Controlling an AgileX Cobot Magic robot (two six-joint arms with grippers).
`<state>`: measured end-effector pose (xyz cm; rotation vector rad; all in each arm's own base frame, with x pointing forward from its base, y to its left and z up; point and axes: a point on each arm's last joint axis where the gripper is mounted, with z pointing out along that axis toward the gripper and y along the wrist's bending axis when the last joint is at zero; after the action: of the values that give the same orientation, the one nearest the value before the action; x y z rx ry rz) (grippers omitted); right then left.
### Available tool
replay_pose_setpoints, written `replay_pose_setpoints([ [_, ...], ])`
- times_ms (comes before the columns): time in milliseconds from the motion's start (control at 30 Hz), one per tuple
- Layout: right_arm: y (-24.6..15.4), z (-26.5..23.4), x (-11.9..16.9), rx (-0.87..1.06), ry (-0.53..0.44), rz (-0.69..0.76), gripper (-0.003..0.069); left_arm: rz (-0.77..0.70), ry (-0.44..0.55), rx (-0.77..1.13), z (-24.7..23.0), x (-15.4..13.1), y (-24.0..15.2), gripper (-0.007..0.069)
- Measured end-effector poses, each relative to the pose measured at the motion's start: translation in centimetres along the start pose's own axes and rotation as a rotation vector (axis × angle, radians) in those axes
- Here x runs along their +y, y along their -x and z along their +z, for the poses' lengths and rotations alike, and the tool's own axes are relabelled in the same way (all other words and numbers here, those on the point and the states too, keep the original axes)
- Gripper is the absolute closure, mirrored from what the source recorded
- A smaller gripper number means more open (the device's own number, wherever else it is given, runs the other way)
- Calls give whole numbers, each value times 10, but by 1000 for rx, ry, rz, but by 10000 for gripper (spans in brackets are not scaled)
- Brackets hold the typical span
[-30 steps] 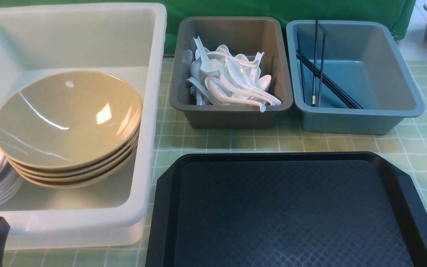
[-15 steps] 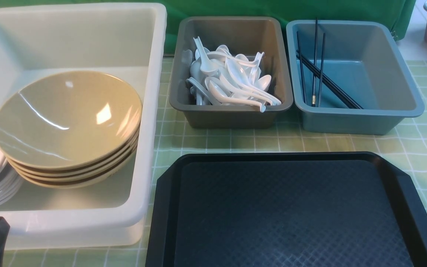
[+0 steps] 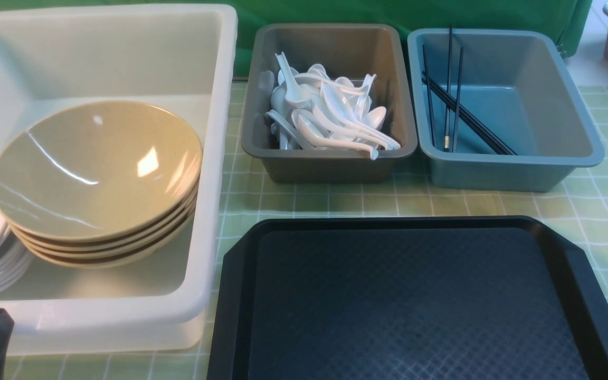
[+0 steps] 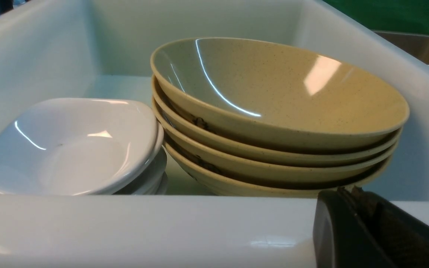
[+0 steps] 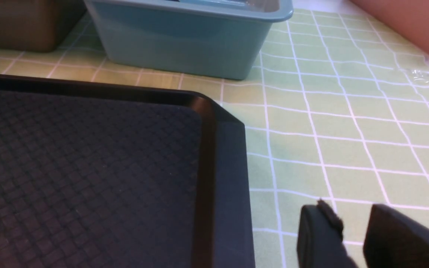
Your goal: On green table put chopsticks spoon bowls plates into blue grey white boxes.
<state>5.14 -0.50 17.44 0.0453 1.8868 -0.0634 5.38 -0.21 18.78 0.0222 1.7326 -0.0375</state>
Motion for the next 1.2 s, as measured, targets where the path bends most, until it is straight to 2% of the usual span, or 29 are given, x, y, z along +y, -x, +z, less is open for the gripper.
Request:
replay_pose_setpoints([
  [1200,0,0,0,0,0,-1,426,0,1,0,0,0,0,627],
])
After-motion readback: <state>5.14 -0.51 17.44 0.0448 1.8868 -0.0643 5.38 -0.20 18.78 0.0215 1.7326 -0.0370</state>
